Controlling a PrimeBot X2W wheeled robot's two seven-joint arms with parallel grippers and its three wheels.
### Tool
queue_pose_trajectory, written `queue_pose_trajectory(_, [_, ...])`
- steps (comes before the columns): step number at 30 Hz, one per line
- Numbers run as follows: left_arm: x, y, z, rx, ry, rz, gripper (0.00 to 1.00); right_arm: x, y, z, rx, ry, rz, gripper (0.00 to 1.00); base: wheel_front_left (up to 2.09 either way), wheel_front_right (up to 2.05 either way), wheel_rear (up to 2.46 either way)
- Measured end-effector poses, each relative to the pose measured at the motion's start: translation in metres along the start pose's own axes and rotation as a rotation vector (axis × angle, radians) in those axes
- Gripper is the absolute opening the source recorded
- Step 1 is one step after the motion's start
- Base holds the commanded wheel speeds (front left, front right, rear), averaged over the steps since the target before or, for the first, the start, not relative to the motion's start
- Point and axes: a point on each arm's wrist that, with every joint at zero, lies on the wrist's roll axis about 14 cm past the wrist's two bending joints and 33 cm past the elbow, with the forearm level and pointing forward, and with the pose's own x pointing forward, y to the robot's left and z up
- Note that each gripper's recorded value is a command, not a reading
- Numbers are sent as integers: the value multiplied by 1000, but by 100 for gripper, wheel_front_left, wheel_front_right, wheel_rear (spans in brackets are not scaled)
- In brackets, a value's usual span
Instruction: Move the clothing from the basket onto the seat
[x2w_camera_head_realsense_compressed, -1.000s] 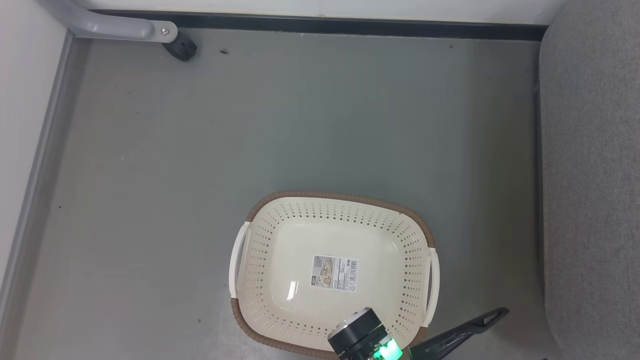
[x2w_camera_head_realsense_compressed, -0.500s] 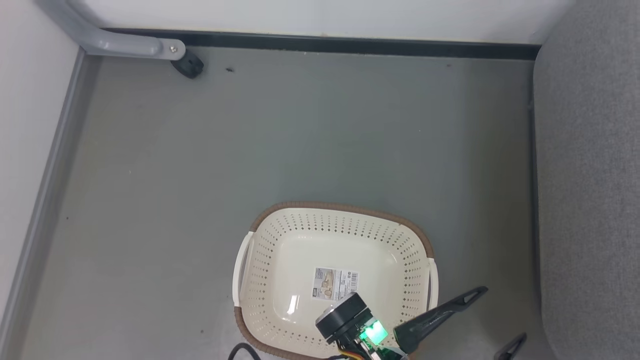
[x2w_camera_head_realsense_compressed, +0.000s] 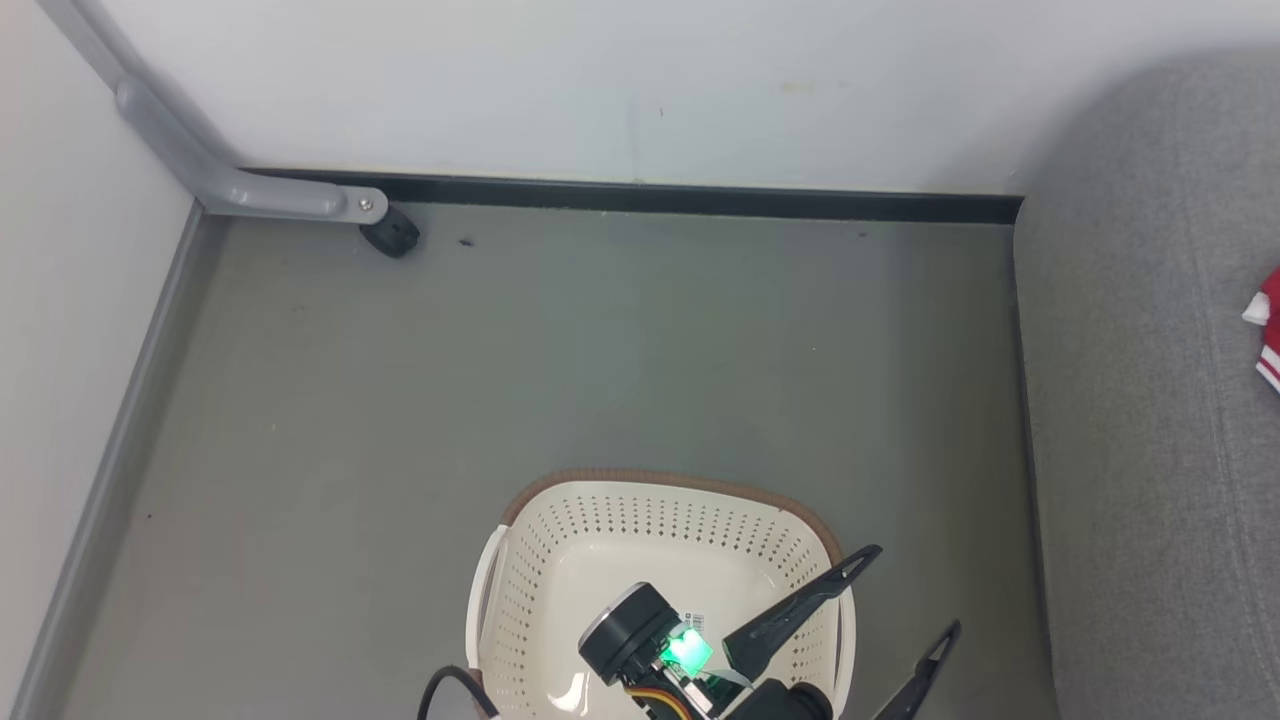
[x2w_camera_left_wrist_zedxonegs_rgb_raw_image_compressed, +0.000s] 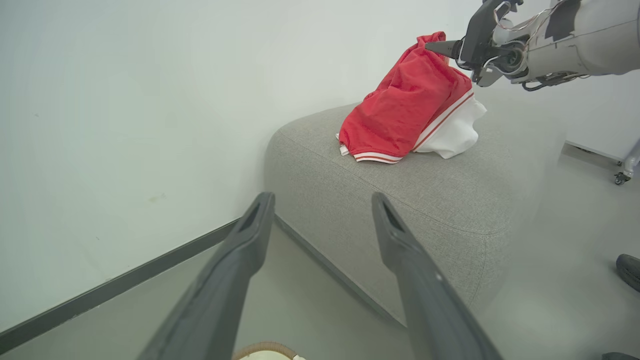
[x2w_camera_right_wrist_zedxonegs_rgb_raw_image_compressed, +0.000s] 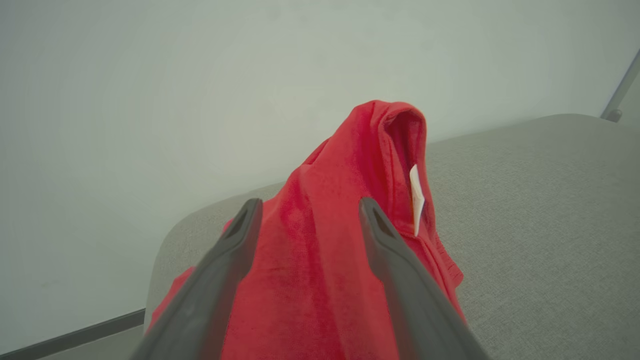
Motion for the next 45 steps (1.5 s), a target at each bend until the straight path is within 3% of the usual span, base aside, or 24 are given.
queue_pose_trajectory(6, [-10,7,7,0,-11,60,100,-21,13,3,-1,-10,56,100,0,0,0])
queue_pose_trajectory(14, [-33,27,8,-6,-9,189,100,-55,84,-11,42,-18,248,100,0,0,0])
queue_pose_trajectory(24, [-73,56,12,-4,-26,368,100,-108,130,-12,73,-64,361,100,0,0,0])
queue_pose_trajectory(37, [-120,77,17,32,-50,510,100,-175,155,-19,71,-114,407,100,0,0,0])
queue_pose_trajectory(45, [-127,85,23,48,-67,544,100,-204,149,-29,72,-117,392,100,0,0,0])
